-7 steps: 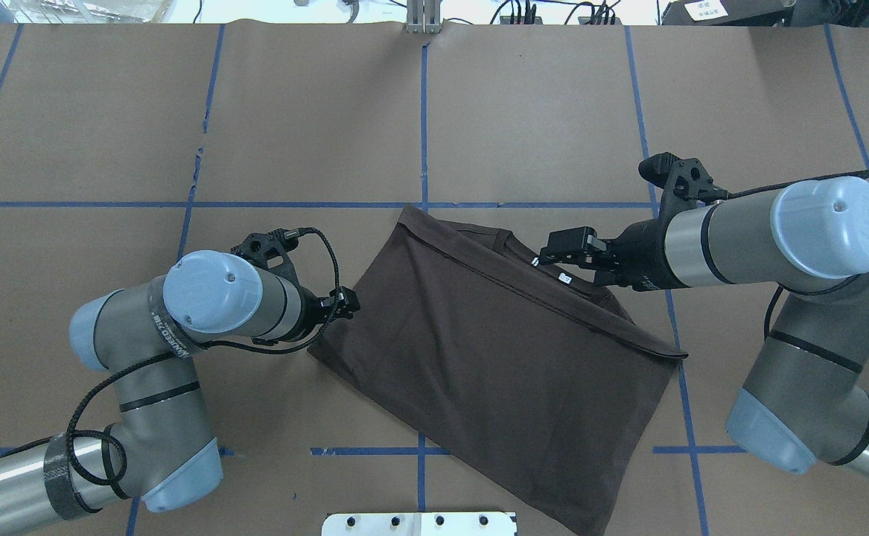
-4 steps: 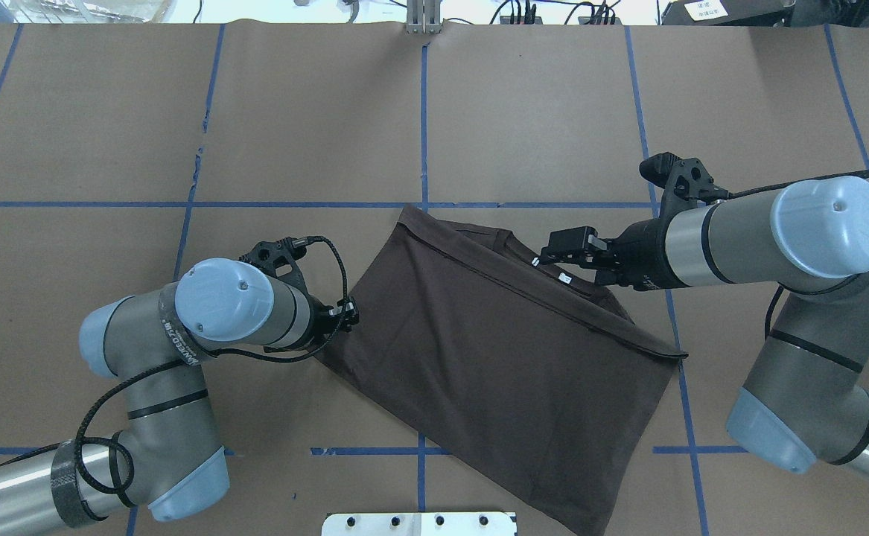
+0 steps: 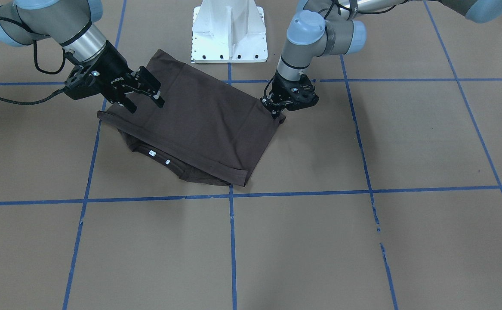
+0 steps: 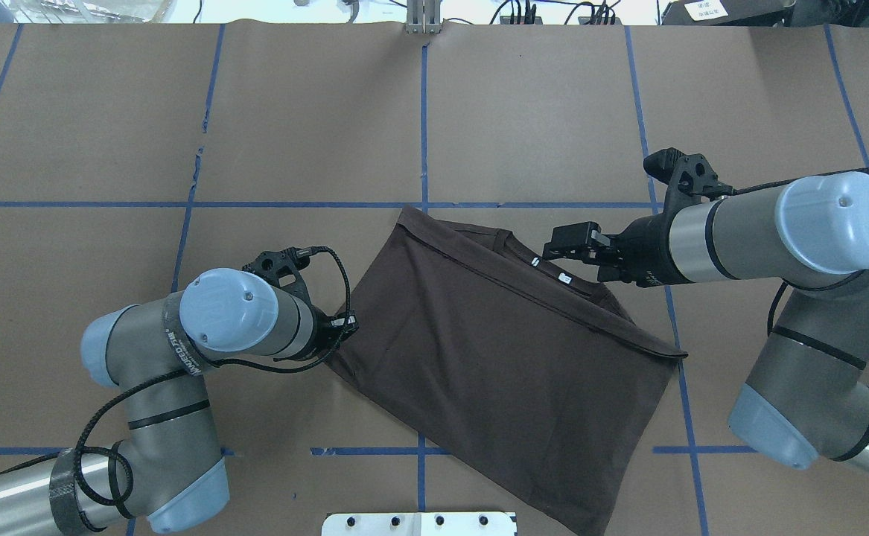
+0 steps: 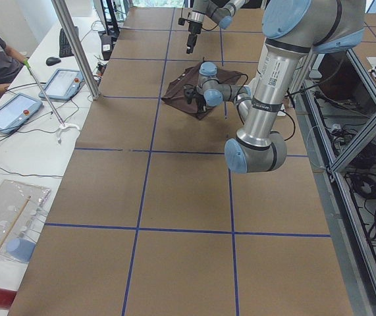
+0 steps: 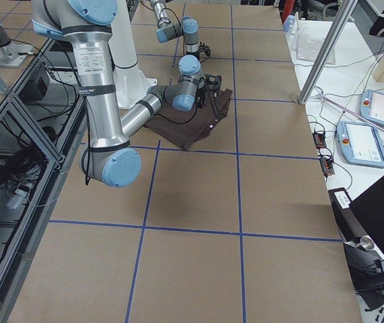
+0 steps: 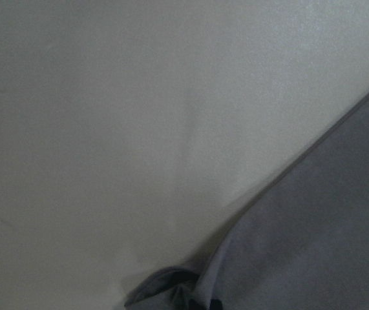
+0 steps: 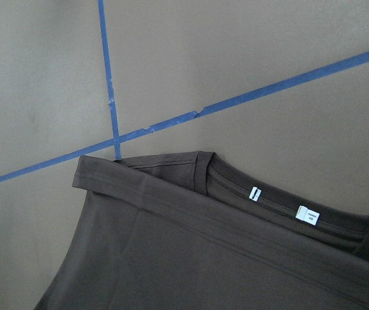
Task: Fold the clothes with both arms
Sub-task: 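Push the shirt edge with the left gripper to straighten it upright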
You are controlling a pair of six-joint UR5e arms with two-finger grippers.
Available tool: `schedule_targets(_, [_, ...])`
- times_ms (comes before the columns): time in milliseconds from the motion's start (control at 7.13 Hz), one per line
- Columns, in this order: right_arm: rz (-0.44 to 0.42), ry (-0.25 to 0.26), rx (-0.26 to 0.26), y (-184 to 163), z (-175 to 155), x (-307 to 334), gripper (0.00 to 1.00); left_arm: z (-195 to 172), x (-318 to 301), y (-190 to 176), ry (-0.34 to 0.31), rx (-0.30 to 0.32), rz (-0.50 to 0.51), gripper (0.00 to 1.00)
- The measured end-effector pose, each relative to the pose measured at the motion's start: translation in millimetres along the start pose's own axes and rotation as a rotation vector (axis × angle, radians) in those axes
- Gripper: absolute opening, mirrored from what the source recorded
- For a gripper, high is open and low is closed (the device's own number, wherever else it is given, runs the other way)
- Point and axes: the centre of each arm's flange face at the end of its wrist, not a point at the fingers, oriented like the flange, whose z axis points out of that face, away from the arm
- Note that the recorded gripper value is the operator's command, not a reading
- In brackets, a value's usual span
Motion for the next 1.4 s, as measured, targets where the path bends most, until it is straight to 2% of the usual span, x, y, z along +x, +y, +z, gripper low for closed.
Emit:
schedule_targets(421, [0.006,0.007,0.006,-4,-3,6,1.00,-15,0,-75,-0.020,0.072,-0.022,0.00])
schedule_targets(842, [0.017,0.019,0.021,-11,-7,15,1.00,6,51,-189,-0.050,0.178,-0.026,0.00])
schedule_targets(1122, [0.023,0.030,0.026,-13,-7,21,1.00,24,76,-259,-0.015,0.236,0.013,0.00])
schedule_targets(1403, [0.027,0.042,0.026,-14,-2,25,1.00,31,113,-286,0.064,0.289,0.049,0.00])
